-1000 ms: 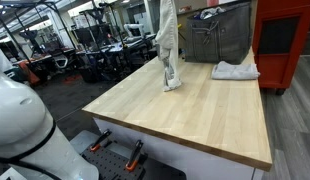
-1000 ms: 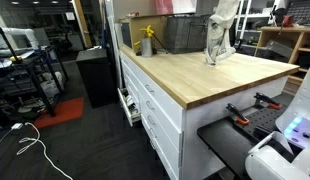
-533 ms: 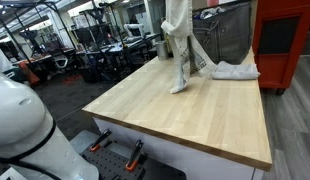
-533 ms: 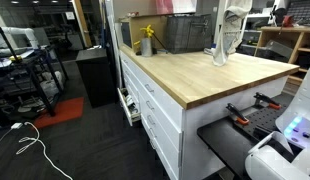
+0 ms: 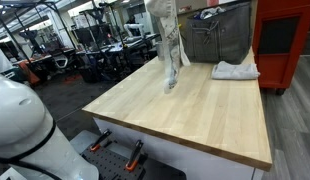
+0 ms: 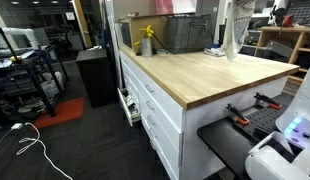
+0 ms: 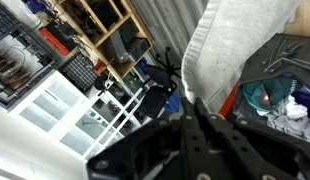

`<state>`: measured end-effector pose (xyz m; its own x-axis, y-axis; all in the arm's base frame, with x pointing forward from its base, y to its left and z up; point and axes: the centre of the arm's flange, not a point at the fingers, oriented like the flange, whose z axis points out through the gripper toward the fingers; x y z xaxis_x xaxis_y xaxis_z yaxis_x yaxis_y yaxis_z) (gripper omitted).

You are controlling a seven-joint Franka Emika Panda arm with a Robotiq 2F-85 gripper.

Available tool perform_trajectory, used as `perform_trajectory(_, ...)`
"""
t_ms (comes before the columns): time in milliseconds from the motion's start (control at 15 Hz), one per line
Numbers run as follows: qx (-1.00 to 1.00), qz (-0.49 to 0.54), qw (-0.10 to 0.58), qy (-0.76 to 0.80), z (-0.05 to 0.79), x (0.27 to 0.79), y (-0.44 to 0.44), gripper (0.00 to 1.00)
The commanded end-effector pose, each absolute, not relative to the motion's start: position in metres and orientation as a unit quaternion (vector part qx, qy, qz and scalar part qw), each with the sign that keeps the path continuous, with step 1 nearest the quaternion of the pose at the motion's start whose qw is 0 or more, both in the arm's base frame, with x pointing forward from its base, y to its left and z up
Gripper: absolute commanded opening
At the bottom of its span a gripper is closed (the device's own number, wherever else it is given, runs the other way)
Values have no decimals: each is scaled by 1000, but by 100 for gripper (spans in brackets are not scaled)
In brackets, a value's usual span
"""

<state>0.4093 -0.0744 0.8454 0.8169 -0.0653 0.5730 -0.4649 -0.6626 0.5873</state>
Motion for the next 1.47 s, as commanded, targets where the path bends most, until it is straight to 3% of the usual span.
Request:
perform_trajectory(0,869,280,389,-122,859,419,-54,1)
perform_trajectory(267,874,296,383,-51,843,442,10,2)
perform_trajectory(333,877,299,375,-29,841,446,25,30)
perform_trajectory(467,879,303,368,11,829,453,64,37)
perform_trajectory(667,885,298,354,51,812,459,97,61)
perform_trajectory(1000,908,266,321,49,793,461,76,98)
perform_trajectory(1400,952,202,228,31,731,469,43,100)
